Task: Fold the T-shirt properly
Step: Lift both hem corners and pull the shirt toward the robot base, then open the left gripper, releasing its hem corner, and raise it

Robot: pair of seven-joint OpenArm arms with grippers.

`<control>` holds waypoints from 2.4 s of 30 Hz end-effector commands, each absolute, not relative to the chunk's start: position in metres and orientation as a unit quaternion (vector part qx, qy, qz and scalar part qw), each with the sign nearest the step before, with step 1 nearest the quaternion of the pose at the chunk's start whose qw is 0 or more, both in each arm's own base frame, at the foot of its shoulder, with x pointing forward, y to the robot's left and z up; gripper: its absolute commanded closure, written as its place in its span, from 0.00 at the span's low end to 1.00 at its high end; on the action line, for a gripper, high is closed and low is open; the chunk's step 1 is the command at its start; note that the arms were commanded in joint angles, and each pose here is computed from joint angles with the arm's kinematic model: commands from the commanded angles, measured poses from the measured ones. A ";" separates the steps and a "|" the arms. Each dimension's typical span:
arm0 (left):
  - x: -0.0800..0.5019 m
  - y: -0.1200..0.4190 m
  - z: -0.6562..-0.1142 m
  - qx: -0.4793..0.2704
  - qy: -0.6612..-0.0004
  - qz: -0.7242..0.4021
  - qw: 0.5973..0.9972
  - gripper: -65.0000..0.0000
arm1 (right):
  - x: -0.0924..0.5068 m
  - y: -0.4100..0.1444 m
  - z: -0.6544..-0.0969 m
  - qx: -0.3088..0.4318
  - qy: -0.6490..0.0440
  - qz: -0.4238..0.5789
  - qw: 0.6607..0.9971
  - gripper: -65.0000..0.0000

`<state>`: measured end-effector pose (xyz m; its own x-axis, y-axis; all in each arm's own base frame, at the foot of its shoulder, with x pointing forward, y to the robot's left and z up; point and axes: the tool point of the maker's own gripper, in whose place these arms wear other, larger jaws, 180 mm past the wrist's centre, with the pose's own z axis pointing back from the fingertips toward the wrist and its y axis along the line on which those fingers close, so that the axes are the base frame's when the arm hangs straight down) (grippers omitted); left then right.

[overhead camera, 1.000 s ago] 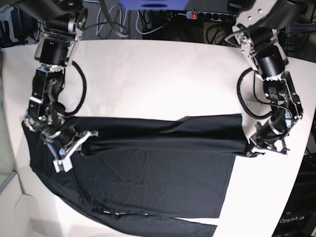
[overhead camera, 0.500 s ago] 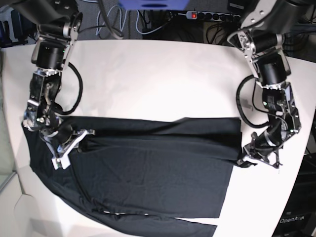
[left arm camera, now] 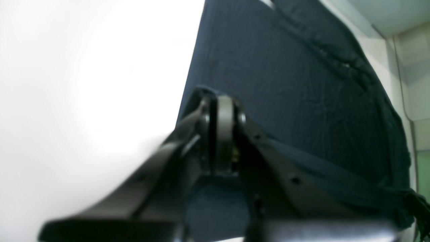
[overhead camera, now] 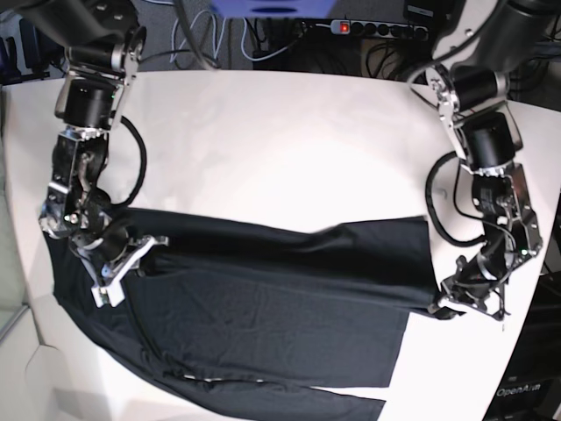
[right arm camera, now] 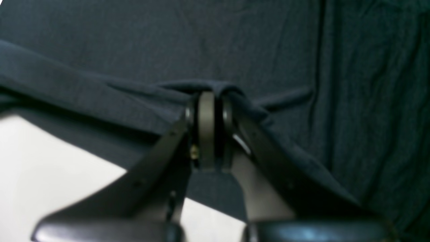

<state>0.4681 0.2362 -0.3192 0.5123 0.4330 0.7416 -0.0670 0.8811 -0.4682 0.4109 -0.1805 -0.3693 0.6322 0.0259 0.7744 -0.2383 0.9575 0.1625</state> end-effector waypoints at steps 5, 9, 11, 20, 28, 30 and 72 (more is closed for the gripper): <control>0.481 0.242 -0.293 -0.186 -0.505 0.137 0.832 1.00 | 0.423 -0.180 -0.350 0.126 -0.449 0.082 0.881 0.98; 0.483 0.228 -0.295 -0.186 -0.498 0.113 0.840 1.00 | 0.424 -0.180 -0.349 0.126 -0.451 0.082 0.880 0.98; 0.483 0.224 -0.297 -0.186 -0.495 0.108 0.842 1.00 | 0.425 -0.181 -0.349 0.125 -0.451 0.082 0.880 0.98; 0.479 0.211 -0.308 -0.197 -0.487 0.111 0.844 1.00 | 0.431 -0.194 -0.344 0.114 -0.453 0.083 0.881 0.96; 0.469 0.212 -0.322 -0.195 -0.474 0.113 0.851 0.97 | 0.429 -0.195 -0.350 0.117 -0.444 0.078 0.885 0.56; 0.466 0.213 -0.326 -0.195 -0.470 0.116 0.853 0.86 | 0.429 -0.194 -0.351 0.118 -0.444 0.077 0.885 0.50; 0.442 0.180 -0.365 -0.204 -0.439 0.089 0.870 1.00 | 0.396 -0.281 -0.394 0.068 -0.423 0.041 0.903 0.96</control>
